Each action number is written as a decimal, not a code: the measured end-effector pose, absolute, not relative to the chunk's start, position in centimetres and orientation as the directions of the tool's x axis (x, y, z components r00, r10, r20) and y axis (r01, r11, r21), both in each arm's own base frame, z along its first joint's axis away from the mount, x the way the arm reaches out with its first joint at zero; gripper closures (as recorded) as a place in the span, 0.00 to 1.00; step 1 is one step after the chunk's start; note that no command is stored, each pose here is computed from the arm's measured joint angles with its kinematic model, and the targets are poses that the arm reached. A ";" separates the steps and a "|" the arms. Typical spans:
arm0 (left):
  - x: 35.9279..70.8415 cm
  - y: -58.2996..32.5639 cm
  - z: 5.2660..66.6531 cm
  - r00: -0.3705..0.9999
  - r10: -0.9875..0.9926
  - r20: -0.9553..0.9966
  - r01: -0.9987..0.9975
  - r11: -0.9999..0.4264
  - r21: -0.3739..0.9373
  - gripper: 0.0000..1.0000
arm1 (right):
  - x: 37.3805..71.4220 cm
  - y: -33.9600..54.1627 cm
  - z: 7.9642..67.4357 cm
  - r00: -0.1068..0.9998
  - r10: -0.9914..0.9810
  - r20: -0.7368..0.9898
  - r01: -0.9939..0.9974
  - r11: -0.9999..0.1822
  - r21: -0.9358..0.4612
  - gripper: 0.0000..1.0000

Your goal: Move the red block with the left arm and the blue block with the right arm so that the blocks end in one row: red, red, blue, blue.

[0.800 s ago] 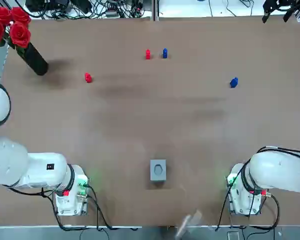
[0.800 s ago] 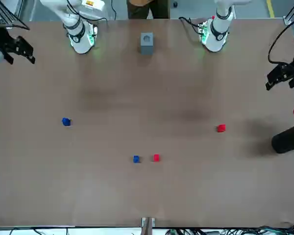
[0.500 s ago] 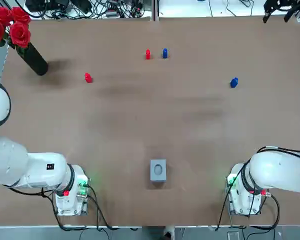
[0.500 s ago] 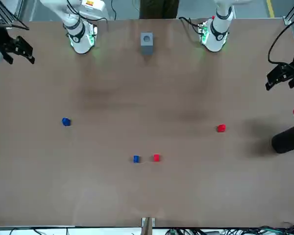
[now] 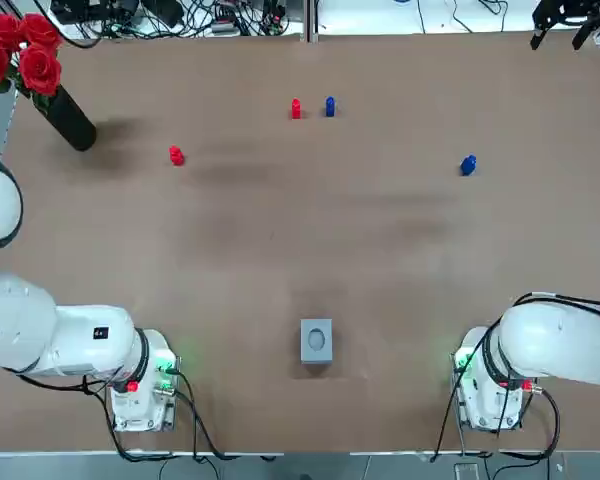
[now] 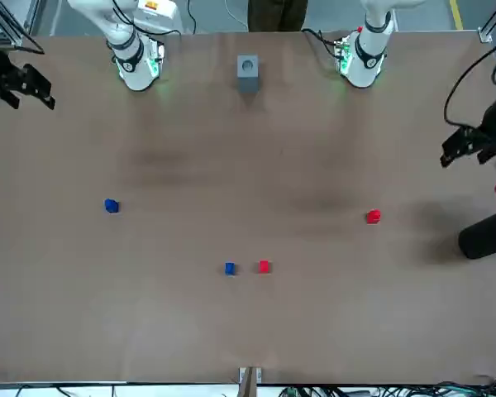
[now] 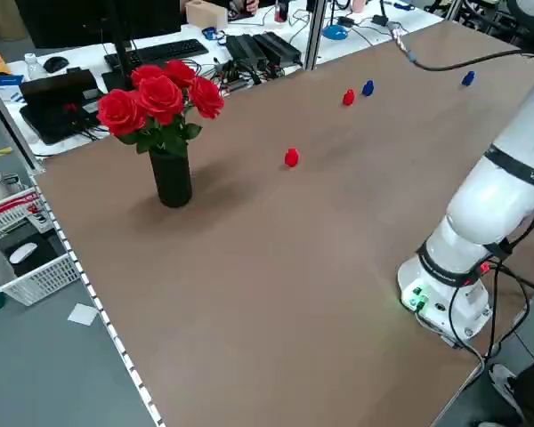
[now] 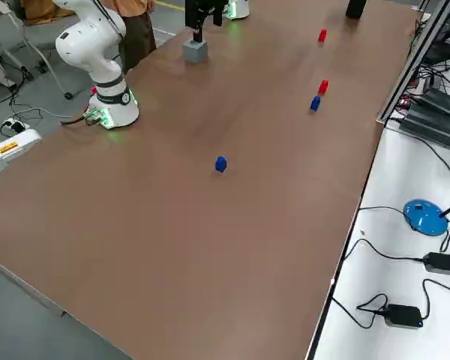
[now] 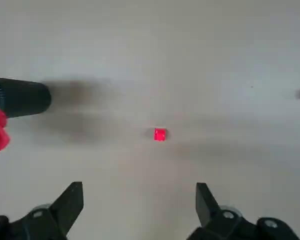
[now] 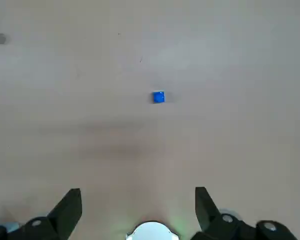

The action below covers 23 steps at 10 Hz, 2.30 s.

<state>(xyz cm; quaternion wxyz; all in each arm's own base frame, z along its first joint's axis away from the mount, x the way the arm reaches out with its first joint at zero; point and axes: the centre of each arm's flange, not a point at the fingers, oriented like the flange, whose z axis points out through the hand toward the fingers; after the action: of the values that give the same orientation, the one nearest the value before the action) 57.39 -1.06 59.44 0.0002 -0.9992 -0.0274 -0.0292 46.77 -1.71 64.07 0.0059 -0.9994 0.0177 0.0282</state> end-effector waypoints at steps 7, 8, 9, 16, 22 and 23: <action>61.6 -1.0 39.3 0.999 0.051 -0.005 0.051 -0.999 0.009 0.04 | 48.5 -2.4 47.0 0.997 -0.054 0.054 -0.053 -0.998 -0.014 0.00; 61.2 -1.6 36.2 0.999 0.042 -0.019 0.042 -0.999 0.011 0.04 | 48.8 -2.6 44.7 0.997 -0.059 0.054 -0.058 -0.998 -0.014 0.00; 60.6 -2.5 34.0 0.999 0.031 -0.027 0.032 -0.999 0.014 0.04 | 49.4 -2.9 42.0 0.997 -0.065 0.042 -0.064 -0.998 -0.012 0.00; 57.4 -4.8 25.3 0.999 0.024 0.021 0.024 -0.999 0.031 0.07 | 53.0 -3.3 27.3 0.998 -0.062 0.025 -0.062 -0.998 0.005 0.05; 55.3 -4.1 22.1 0.999 0.037 -0.037 0.037 -0.999 0.016 0.15 | 51.9 -5.6 23.2 0.999 -0.048 0.014 -0.048 -0.999 0.009 0.14; 55.3 -3.9 22.1 0.998 0.042 -0.038 0.043 -0.999 0.016 0.22 | 51.8 -5.5 22.9 0.999 -0.048 0.011 -0.048 -0.999 0.009 0.15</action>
<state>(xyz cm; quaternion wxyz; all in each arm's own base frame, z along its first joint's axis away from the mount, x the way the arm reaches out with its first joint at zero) 55.29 -3.87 22.09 -0.0082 -0.9996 -0.0213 0.0186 51.79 -5.55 22.93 -0.0045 -0.9997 0.0242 -0.0055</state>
